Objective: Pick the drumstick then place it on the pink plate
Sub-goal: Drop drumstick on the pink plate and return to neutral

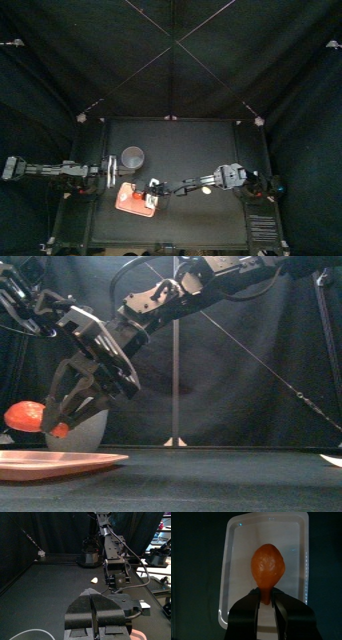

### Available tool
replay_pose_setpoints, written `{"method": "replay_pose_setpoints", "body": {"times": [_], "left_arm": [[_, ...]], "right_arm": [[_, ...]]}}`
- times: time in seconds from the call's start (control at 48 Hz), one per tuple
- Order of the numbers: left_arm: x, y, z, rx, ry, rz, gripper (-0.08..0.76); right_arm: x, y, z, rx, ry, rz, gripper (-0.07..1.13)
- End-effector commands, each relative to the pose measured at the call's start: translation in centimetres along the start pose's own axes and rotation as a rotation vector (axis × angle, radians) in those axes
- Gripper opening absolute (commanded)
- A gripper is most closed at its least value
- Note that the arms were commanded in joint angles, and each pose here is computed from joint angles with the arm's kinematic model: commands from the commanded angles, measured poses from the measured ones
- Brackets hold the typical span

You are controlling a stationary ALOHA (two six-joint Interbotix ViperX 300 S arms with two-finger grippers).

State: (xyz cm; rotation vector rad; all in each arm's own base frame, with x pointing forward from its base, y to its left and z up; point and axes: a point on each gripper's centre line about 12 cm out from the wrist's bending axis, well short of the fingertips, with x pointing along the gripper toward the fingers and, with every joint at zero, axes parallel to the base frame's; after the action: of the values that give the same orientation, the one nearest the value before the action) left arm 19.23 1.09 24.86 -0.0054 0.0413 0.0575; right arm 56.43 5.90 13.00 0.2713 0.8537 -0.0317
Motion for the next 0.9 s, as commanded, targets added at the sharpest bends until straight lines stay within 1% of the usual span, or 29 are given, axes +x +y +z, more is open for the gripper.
{"method": "replay_pose_setpoints", "body": {"times": [0.021,0.229,0.292,0.521,0.667,0.771,0.896], "left_arm": [[0.2,0.0,0.7,0.003,-0.021,0.001,0.115],[0.1,0.0,0.8,0.003,-0.026,0.001,0.113],[0.1,0.0,0.8,0.001,-0.026,0.002,0.115],[0.0,0.0,0.8,-0.002,-0.028,0.002,0.113],[0.0,0.0,0.7,-0.002,-0.028,0.002,0.115],[0.0,0.0,0.7,0.0,-0.026,0.002,0.115],[0.0,0.0,0.5,0.0,-0.021,0.002,0.115]], "right_arm": [[-1.6,0.8,2.0,-0.017,-0.057,0.014,0.55],[-1.5,1.0,1.8,-0.034,-0.056,0.011,0.73],[-1.6,1.0,1.8,-0.035,-0.056,0.011,0.77],[-2.4,0.6,1.3,-0.039,-0.064,0.006,0.77],[-4.7,0.2,1.4,-0.048,-0.143,0.025,0.77],[-6.5,-0.9,0.8,-0.069,-0.196,0.02,0.77],[-8.6,-2.1,-0.1,-0.062,-0.26,0.028,0.77]]}}
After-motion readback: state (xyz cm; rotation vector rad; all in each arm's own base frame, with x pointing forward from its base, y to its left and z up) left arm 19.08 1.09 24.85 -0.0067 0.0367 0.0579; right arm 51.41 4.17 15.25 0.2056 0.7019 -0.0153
